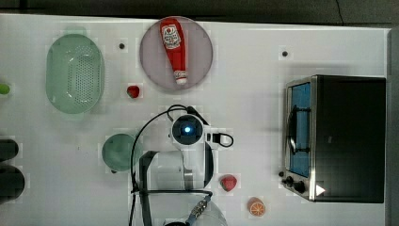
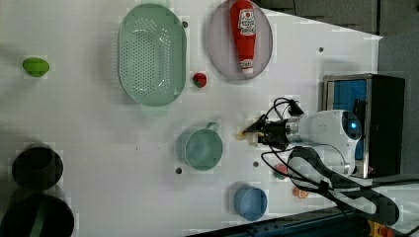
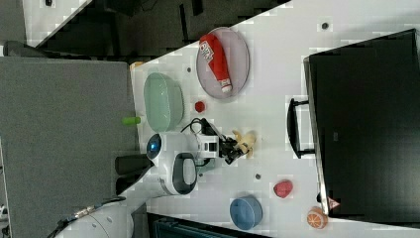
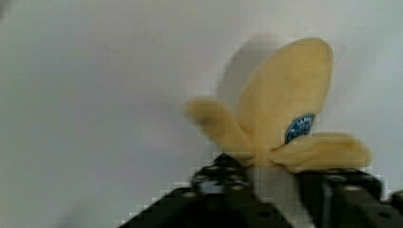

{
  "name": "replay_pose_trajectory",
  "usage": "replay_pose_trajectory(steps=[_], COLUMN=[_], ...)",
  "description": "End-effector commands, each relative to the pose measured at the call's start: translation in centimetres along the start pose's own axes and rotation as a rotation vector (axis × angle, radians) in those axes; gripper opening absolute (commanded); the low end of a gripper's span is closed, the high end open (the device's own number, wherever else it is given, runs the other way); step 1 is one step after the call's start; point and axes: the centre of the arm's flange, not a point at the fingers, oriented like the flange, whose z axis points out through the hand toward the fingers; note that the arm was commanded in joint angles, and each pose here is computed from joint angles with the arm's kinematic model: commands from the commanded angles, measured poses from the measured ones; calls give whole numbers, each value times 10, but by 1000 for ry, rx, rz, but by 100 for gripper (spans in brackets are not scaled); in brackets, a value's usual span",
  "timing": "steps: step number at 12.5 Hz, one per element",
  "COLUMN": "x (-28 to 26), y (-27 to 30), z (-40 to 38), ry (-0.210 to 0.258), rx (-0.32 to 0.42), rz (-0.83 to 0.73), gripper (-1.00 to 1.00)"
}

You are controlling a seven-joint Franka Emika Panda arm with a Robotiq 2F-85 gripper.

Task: Pick banana from table and place on oven.

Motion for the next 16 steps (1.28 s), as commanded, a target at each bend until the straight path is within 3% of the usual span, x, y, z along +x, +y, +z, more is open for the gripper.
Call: replay_pose_trajectory(steps=[1, 3, 6, 9, 11, 16], x=[13, 16, 22, 19, 16, 11], y=[-8, -11, -21, -12, -2, 36], z=[-29, -51, -124, -205, -261, -386], ry=[44, 73, 157, 191, 190, 121], rx=[42, 74, 164, 178, 161, 70], rz=[39, 39, 36, 45, 59, 111], gripper=[-50, -50, -50, -50, -50, -50])
